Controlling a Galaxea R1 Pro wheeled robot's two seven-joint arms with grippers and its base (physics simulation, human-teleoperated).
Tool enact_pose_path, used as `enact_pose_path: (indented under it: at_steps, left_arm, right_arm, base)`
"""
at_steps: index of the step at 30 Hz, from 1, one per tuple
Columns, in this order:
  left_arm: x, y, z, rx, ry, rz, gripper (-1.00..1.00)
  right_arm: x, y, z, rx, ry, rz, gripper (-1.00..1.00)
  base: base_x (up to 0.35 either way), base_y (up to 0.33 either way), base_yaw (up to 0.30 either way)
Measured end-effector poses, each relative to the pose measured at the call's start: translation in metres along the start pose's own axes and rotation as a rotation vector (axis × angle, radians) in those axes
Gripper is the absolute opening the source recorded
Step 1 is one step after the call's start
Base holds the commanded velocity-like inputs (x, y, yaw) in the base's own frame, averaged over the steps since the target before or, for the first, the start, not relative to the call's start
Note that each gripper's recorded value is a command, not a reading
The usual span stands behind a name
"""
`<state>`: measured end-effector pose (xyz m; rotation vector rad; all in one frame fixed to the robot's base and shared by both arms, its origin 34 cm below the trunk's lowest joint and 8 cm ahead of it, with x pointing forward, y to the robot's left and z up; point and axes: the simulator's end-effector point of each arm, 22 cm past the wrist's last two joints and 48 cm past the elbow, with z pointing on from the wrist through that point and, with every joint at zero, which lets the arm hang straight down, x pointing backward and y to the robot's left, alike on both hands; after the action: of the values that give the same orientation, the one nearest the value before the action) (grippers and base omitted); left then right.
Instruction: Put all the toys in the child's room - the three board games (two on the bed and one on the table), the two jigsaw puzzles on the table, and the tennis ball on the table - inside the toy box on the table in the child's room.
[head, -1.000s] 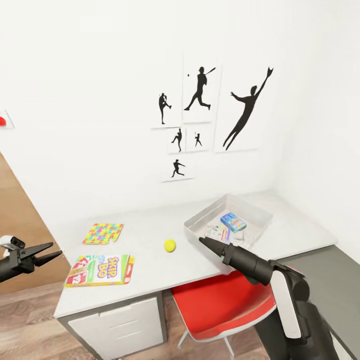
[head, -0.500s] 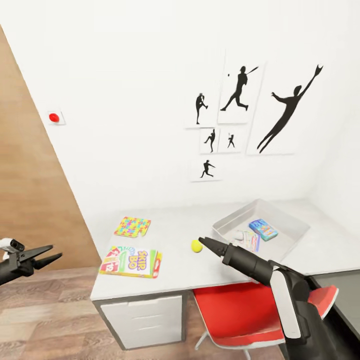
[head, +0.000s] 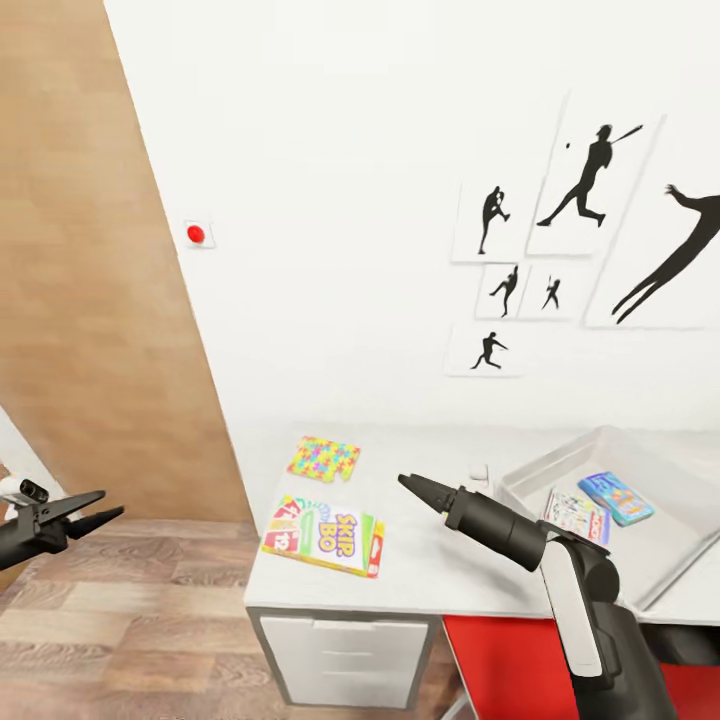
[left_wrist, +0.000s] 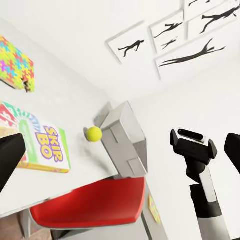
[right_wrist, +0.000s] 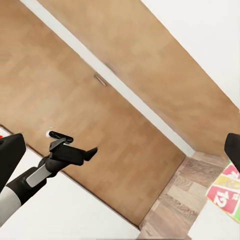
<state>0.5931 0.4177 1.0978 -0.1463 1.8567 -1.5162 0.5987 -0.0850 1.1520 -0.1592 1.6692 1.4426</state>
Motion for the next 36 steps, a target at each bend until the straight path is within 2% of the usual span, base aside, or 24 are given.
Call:
enact_pose_path:
  at_steps: [7,19,36]
  left_arm:
    - [0.0002,0.0002,0.0002,0.000,0.001,0.000,1.00]
    - [-0.0001,-0.0006,0.0000,0.000,0.001,0.003,1.00]
    - [-0.0002,-0.0006,0.0000,0.000,0.000,0.005,1.00]
  right_arm:
    - [0.0001,-0.0004,-0.0006,0.000,0.000,0.000,1.00]
    - [-0.0008,-0.0002,-0.0010,0.001,-0.002,-0.001,1.00]
    - [-0.0008,-0.0025,-0.0011,0.011,-0.002,-0.001,1.00]
  base:
    - [0.132,0.162,0.069]
    - [0.043,0.177,-0.055]
    - [0.058,0.077,-0.002]
